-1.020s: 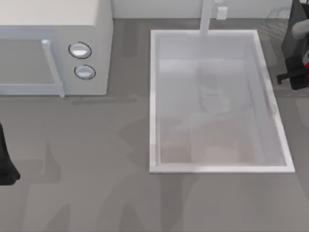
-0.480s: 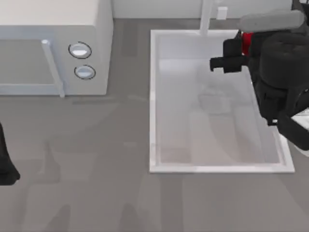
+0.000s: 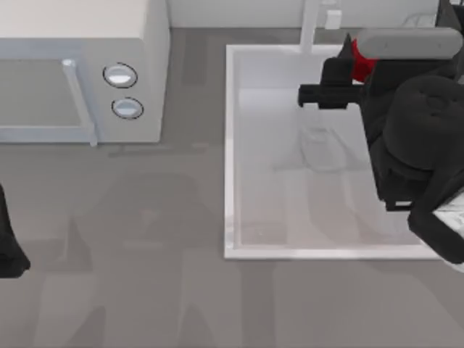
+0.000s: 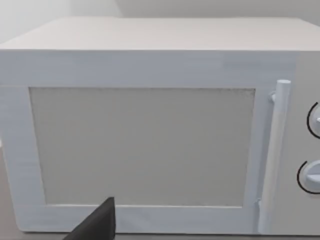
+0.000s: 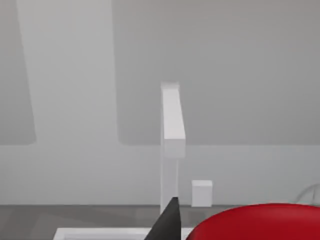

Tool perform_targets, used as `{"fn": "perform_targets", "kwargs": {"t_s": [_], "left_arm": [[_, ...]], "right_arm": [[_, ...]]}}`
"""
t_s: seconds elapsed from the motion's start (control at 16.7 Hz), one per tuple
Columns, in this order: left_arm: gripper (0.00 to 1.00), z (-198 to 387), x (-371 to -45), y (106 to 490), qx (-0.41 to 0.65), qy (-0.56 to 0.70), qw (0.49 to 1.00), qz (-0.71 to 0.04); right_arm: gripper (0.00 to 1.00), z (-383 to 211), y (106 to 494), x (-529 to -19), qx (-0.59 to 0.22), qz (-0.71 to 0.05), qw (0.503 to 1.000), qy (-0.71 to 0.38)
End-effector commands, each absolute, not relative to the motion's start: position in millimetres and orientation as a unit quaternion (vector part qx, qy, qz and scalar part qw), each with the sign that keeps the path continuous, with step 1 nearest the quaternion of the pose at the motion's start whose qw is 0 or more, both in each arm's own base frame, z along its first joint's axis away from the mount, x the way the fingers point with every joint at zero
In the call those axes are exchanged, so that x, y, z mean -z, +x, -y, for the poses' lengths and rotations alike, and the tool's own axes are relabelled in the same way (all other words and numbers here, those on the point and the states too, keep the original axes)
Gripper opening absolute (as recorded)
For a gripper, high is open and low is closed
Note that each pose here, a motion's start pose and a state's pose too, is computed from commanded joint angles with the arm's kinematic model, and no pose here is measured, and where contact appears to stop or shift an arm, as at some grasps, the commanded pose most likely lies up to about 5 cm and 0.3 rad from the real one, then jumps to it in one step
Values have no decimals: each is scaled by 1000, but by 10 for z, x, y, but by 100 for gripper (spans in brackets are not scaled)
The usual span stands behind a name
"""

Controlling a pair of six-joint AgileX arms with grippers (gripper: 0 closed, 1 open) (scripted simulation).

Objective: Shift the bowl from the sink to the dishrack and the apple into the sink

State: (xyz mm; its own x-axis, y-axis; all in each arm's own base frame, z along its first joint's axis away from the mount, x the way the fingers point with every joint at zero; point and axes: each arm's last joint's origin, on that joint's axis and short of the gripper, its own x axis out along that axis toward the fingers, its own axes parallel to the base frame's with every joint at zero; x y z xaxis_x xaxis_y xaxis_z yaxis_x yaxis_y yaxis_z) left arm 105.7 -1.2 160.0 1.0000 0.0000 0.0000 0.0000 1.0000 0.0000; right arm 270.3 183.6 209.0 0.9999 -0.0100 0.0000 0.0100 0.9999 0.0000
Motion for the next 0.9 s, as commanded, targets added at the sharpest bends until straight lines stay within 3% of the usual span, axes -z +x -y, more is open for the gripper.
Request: {"fn": "perform_targets", "kwargs": {"t_s": [0.36,0.9], "left_arm": [[100,12,-1600,1057,0,0,1000,0],[100,12,-1600,1057,0,0,1000,0]], "right_arm": [[0,-1879,2759,-1918,5,-3,1000,-2],[0,-1891,2761,-814,5,6,1000,4]]}}
